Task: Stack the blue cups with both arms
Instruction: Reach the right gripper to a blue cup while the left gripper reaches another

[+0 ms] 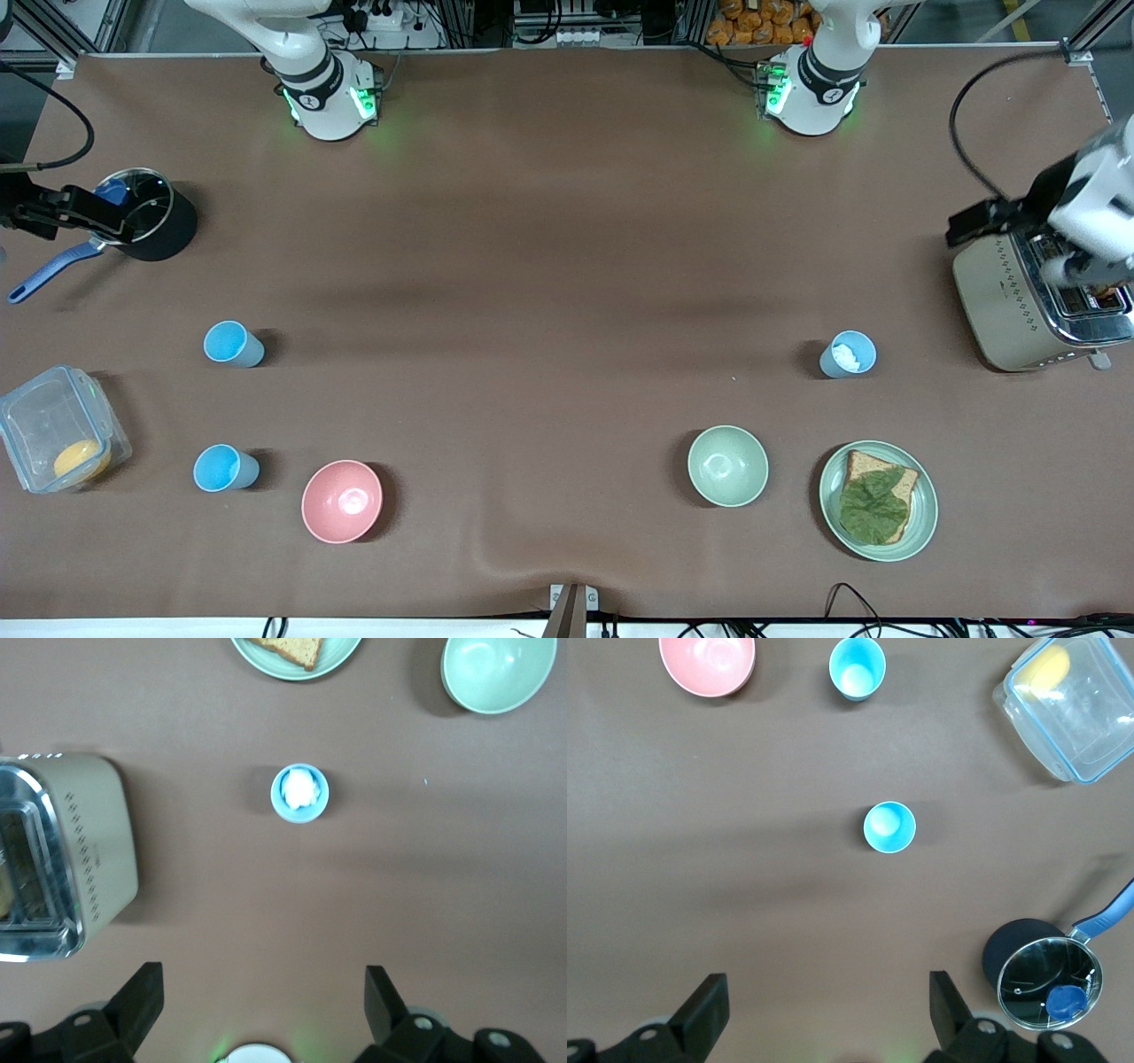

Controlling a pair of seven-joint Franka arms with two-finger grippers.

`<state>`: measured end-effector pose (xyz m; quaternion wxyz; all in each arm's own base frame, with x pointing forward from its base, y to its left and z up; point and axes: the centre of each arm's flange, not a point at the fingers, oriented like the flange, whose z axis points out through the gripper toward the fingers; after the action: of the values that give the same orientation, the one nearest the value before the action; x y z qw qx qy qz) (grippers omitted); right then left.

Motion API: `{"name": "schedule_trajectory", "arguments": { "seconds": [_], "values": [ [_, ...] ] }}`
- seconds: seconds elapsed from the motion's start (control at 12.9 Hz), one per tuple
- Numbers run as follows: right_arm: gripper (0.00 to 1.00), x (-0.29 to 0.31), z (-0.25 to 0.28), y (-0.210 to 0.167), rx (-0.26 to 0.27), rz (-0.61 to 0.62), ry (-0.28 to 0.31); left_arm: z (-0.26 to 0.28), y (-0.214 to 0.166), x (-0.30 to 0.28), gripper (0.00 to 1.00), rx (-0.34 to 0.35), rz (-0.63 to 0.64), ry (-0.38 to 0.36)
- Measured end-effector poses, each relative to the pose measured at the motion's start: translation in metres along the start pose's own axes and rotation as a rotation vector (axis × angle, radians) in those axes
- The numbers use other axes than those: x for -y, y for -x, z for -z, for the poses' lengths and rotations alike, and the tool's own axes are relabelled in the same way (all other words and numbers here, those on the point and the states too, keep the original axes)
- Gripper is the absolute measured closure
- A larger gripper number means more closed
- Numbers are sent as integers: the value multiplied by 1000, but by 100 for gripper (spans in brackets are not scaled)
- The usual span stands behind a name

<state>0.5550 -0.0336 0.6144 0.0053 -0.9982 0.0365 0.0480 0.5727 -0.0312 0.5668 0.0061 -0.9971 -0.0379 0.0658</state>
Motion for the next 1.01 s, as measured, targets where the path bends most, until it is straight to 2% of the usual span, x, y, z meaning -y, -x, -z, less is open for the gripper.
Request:
{"name": "schedule_trajectory", "arguments": {
  "seconds": [0.39, 0.78, 1.01],
  "values": [
    [0, -6, -53, -27, 65, -12, 2, -121, -34, -3, 0, -9, -3, 17],
    [0, -57, -172, -52, 56, -97, -4, -216, -65, 1, 0, -23, -26, 0],
    [0, -73, -224, -52, 125, -125, -9, -260, -79, 12, 0, -14, -9, 19]
  ]
}}
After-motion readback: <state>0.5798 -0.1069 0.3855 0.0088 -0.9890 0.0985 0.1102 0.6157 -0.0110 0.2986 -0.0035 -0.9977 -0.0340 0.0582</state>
